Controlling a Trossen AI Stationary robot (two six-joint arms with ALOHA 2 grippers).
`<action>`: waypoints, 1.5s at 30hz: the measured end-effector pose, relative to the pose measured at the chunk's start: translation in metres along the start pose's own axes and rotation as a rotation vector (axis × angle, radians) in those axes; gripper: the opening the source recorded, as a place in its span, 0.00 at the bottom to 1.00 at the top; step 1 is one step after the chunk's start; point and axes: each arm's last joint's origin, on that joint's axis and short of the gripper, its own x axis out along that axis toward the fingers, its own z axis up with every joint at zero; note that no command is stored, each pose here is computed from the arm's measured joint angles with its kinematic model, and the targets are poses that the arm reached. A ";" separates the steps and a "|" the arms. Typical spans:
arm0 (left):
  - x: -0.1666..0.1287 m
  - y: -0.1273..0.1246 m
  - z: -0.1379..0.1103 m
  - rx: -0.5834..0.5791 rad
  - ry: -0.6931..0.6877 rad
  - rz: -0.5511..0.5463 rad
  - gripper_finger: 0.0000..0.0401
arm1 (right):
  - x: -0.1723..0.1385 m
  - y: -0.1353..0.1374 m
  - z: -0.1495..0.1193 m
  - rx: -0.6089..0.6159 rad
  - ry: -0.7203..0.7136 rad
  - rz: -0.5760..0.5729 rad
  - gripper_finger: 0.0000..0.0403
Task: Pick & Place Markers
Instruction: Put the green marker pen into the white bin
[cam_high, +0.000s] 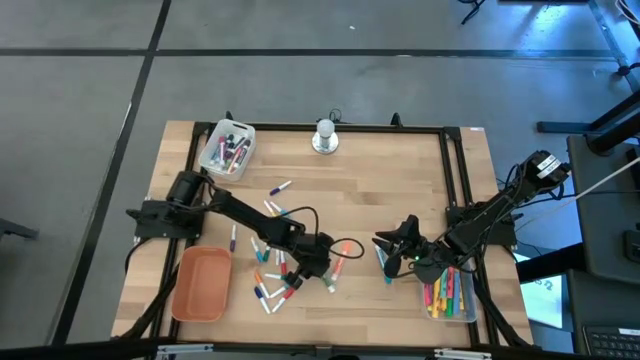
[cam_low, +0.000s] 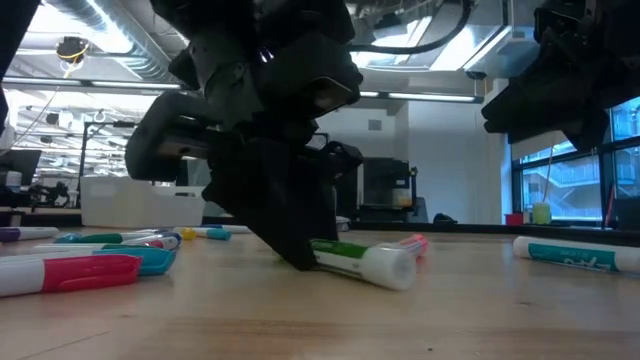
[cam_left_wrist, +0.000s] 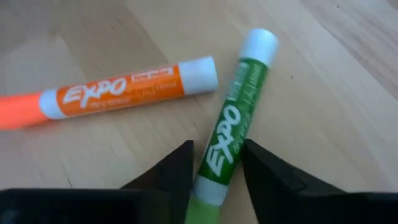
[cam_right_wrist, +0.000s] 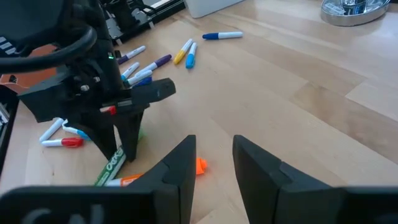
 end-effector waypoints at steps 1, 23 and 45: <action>0.000 -0.001 0.000 0.000 0.009 -0.001 0.29 | 0.000 0.000 0.000 0.000 0.000 0.000 0.26; -0.123 0.003 -0.029 -0.189 0.439 0.413 0.16 | 0.000 0.000 0.000 0.004 -0.001 0.000 0.26; -0.260 0.062 -0.229 -1.266 0.549 1.145 0.20 | 0.001 0.000 0.001 0.010 -0.013 -0.005 0.26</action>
